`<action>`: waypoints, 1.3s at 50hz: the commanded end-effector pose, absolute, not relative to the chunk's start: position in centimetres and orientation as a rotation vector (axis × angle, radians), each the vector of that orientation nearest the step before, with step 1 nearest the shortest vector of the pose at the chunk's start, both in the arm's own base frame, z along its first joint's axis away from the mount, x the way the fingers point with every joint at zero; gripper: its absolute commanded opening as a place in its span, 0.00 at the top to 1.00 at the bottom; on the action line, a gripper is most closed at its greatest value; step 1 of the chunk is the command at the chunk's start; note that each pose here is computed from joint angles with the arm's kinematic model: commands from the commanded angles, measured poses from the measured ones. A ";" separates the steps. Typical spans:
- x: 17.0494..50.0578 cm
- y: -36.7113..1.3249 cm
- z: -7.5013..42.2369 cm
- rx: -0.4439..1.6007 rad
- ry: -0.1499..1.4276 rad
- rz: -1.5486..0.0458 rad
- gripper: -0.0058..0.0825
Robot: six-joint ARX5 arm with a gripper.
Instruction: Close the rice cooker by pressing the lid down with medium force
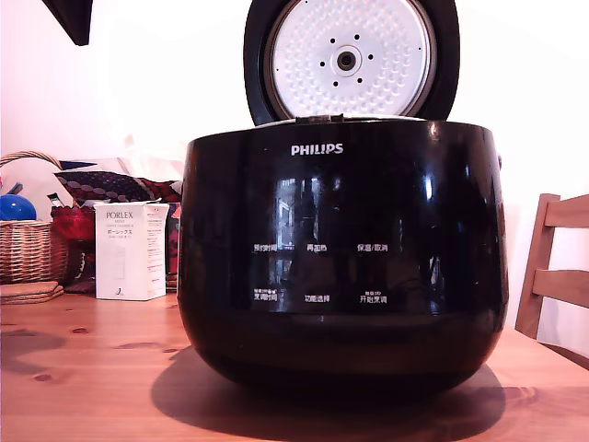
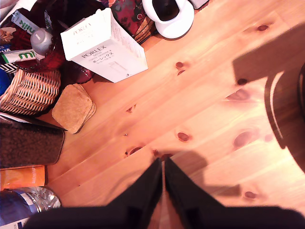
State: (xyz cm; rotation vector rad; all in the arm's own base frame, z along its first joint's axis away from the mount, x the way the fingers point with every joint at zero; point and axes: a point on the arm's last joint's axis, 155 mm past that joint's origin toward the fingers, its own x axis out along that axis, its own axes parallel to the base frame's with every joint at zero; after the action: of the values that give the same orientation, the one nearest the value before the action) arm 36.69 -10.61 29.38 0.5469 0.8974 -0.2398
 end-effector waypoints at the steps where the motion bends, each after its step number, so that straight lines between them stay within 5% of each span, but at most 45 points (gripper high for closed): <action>1: 36.8 -10.5 29.5 0.538 0.890 -0.234 0.96; 17: 37.1 -10.7 29.8 0.532 0.871 -0.232 0.96; 26: 40.2 -12.4 33.0 0.475 0.689 -0.236 0.96; 40: 42.4 -17.7 38.3 0.342 0.430 -0.426 0.96; 65: 44.4 -22.3 40.3 0.247 0.312 -0.594 0.96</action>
State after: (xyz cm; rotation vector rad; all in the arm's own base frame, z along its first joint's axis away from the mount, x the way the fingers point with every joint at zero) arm 43.38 -21.68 41.06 0.2551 0.2996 -0.5830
